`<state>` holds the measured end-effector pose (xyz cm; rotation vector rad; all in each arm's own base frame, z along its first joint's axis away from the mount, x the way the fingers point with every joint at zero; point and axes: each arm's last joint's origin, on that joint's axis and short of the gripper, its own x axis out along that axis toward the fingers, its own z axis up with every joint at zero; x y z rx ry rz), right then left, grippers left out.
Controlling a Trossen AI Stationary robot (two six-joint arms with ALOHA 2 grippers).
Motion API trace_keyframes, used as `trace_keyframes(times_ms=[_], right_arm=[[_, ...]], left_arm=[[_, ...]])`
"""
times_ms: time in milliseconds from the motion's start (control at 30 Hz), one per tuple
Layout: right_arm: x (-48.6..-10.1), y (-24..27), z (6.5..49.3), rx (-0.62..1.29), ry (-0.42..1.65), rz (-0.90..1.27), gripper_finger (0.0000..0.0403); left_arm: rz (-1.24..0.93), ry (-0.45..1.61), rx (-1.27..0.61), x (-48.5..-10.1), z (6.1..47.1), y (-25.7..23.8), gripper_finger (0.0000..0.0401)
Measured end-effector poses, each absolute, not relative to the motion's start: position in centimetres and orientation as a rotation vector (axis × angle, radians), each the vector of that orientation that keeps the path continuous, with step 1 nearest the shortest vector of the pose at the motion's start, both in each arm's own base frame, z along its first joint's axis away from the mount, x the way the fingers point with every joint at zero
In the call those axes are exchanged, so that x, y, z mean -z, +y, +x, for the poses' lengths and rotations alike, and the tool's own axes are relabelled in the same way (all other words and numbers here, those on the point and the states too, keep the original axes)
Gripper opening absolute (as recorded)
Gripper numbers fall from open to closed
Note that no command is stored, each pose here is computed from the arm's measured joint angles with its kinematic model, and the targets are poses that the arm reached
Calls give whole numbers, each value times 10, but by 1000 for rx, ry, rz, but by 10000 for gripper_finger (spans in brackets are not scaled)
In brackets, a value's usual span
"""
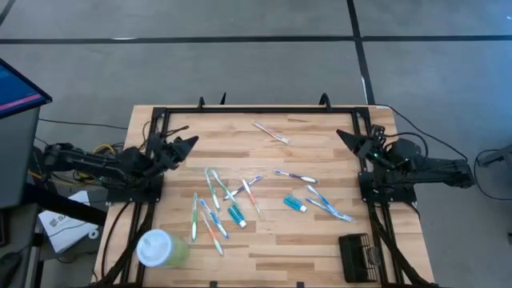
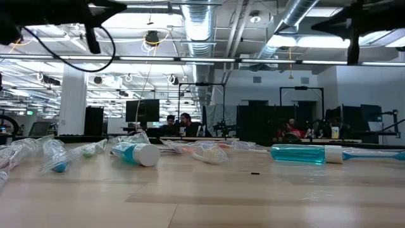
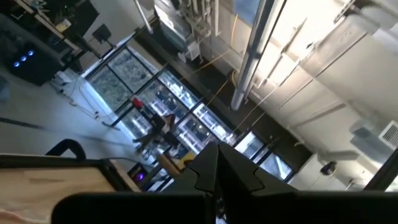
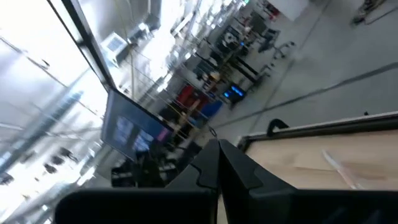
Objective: Pick & Place toothbrushing station
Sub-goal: Put the right blue mouthwash bottle into the black organizer
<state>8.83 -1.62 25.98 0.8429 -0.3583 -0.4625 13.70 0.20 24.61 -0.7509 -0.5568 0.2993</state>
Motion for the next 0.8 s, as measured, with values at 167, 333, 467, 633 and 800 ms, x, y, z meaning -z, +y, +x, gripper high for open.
trace_keyframes(times_ms=[167,333,467,633,800], right_arm=[[-275,-15,99,447,-251,811,0],[-290,-13,109,406,-174,766,0],[-299,-12,116,368,-128,761,0],[-307,-10,119,342,-71,761,0],[-313,-7,118,335,-8,786,0]], left_arm=[[-747,-546,-303,-262,154,0,2],[-697,-569,-307,-287,166,-1,2],[-666,-604,-332,-306,171,-1,2],[-682,-666,-347,-324,170,0,2],[-681,-767,-265,-347,165,-1,2]])
